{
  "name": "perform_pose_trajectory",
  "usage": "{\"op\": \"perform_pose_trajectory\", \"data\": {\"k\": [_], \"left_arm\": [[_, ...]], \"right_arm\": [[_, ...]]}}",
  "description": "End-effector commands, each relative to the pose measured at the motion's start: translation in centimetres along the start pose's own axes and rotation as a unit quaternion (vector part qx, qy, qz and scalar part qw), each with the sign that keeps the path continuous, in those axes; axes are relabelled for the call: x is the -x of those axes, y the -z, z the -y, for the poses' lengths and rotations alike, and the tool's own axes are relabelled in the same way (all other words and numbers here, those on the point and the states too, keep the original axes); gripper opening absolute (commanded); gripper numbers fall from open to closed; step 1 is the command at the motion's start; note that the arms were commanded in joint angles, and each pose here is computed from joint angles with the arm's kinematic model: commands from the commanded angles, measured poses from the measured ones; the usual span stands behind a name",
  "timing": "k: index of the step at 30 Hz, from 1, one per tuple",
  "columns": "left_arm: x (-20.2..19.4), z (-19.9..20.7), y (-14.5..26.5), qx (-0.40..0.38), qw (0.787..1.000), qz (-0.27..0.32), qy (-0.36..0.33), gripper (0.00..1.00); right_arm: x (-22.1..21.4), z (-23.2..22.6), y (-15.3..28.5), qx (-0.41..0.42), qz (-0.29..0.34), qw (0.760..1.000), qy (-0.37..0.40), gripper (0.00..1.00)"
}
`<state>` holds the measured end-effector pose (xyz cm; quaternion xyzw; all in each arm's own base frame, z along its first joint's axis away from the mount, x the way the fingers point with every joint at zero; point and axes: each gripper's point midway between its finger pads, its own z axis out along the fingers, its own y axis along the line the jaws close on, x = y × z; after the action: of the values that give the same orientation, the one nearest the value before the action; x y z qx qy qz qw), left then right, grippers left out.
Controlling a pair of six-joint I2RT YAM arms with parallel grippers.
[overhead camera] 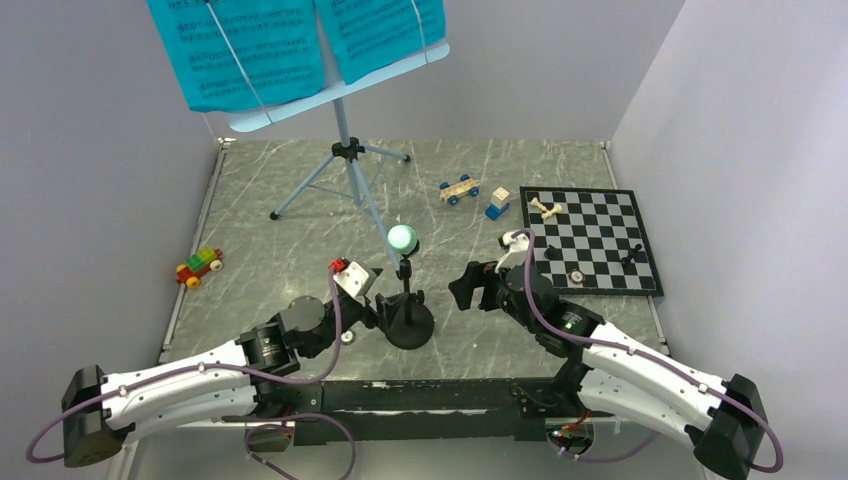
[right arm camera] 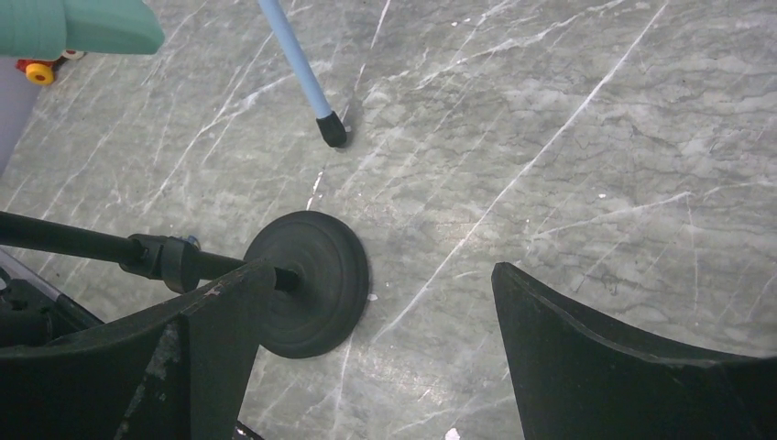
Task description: Pack up the instrument practice props
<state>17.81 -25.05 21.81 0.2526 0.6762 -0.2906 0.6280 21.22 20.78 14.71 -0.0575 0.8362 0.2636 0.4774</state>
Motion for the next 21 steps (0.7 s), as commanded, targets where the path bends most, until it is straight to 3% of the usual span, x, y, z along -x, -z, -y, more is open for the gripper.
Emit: {"op": "perform_pose_trajectory", "data": {"k": [1, 14, 18, 21], "left_arm": [[2.9, -0.5, -1.0, 0.029, 0.998, 0.056, 0.011, 0.73], [3.2, 1.2, -3.2, 0.003, 0.998, 0.057, 0.007, 0.63], [3.3, 1.6, -3.6, -0.004, 0.999, 0.05, -0.005, 0.44], [3.4, 1.5, -3.5, -0.003, 0.999, 0.05, -0.009, 0.38]], "right_arm": [[1.9, -0.6, 0.7, 0.008, 0.025, 1.0, -0.001, 0.94], [2.0, -0.7, 0.7, 0.012, 0.023, 1.0, 0.009, 0.94], [1.7, -1.5, 0.6, 0.036, 0.014, 0.999, 0.02, 0.93], [1.5, -2.2, 0.6, 0.055, 0.006, 0.998, 0.026, 0.93]]}}
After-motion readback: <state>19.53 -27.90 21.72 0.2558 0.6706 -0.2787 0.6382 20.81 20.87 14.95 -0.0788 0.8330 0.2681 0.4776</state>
